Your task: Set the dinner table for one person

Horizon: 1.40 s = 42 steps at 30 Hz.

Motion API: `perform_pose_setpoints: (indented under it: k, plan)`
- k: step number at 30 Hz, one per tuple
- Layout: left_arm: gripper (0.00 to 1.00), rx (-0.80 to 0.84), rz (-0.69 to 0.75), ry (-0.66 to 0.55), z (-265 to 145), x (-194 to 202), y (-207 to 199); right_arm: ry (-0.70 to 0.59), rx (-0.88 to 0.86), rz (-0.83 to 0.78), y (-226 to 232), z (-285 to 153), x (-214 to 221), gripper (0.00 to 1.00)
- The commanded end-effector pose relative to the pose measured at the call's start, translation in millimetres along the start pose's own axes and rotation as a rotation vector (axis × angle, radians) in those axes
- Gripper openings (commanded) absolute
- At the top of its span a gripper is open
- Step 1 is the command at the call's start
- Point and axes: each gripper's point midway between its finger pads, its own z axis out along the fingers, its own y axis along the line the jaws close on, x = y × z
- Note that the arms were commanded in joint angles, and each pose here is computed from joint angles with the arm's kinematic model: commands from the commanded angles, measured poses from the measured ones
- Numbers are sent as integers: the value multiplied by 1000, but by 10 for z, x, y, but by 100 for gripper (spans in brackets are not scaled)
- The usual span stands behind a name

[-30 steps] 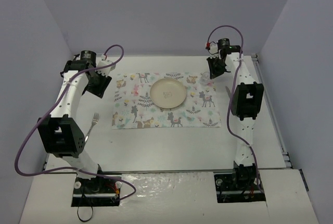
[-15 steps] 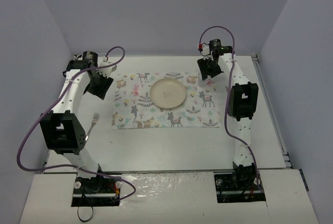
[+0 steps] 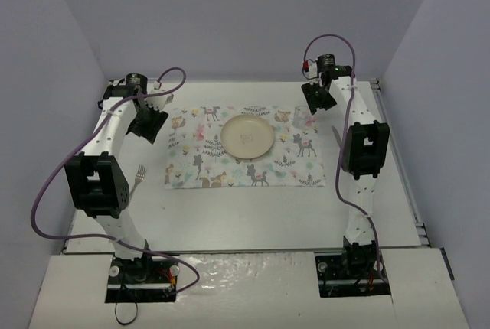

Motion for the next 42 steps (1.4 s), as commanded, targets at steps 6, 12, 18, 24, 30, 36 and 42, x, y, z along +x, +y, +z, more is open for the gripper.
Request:
perform_pose_setpoints:
  k: [6,12,18,24,30,36,42]
  plan:
    - [48,-145,-130,-55,-225,312,345,147,26,91,-411,-643,1210,54]
    - [47,-116,-162,-45,-129,465,219,243,-58,150,-122,-532,1637,54]
    - [48,-96,-173,-14,8,601,128,256,-39,182,-97,-432,1735,55]
    - [47,-110,-173,1,8,709,106,288,-14,180,-139,-241,1788,54]
    - [47,-187,-155,21,-70,899,184,303,55,165,-293,-66,1797,54]
    - [47,-142,-193,-17,-97,963,58,323,60,164,-339,188,1779,55]
    - [47,-152,-190,-14,-122,1018,52,400,33,165,-304,446,1983,53]
